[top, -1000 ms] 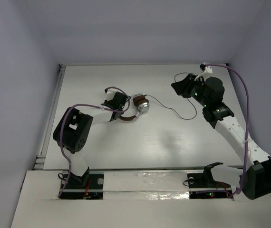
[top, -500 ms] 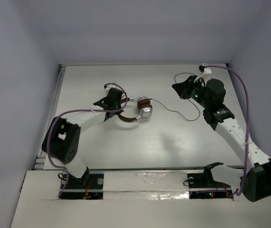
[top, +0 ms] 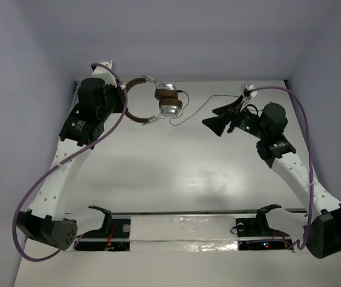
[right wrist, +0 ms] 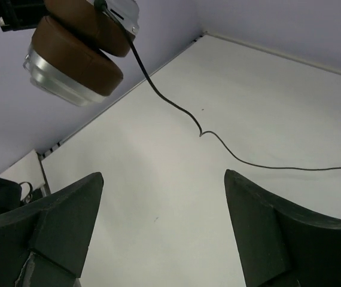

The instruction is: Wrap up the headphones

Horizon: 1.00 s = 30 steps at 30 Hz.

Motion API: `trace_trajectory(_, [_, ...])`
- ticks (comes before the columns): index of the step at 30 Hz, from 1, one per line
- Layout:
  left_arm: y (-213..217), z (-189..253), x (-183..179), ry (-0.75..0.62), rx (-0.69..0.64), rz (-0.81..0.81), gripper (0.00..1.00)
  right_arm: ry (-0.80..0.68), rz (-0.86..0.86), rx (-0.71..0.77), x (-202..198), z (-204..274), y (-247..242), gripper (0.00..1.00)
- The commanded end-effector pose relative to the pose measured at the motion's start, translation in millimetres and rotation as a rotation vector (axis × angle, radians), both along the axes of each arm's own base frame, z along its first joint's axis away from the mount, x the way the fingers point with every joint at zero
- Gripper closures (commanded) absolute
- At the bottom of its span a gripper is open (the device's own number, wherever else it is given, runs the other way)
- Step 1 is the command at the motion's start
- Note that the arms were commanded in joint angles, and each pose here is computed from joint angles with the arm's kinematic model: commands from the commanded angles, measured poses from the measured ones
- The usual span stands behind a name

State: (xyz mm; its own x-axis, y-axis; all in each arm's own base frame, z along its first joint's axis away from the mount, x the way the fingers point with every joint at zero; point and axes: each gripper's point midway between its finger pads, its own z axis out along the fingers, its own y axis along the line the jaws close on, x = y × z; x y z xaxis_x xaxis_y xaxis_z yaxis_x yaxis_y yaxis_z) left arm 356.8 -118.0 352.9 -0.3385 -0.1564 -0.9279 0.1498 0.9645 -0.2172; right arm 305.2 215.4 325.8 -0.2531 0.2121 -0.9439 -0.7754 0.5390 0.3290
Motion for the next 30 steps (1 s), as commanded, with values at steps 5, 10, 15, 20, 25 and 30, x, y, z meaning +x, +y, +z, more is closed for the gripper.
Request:
trace_trajectory(5, [-38.3,27.5,-8.4,-0.011,-0.109,-0.256,1.00,-0.053,0.131,0.008,-7.2,1.2,17.8,0.11])
trace_trajectory(10, [-58.1,62.5,-8.0,-0.061,-0.178,-0.352,1.00,-0.036,0.089,-0.056,2.8,-18.1,30.9,0.10])
trace_trajectory(15, [-61.3,98.8,-10.6,-0.116,-0.239,-0.385,1.00,-0.008,0.071,-0.031,13.7,-40.9,36.3,0.13])
trace_trajectory(20, [-69.6,124.1,-15.8,-0.149,-0.288,-0.451,1.00,-0.008,0.079,0.025,22.1,-54.5,42.9,0.19])
trace_trajectory(25, [-72.7,134.7,-20.6,-0.164,-0.301,-0.478,1.00,-0.012,0.083,0.063,31.9,-59.3,51.6,0.21])
trace_trajectory(30, [-75.0,137.3,-22.1,-0.159,-0.326,-0.500,1.00,-0.006,0.078,0.056,42.9,-68.6,58.1,0.23])
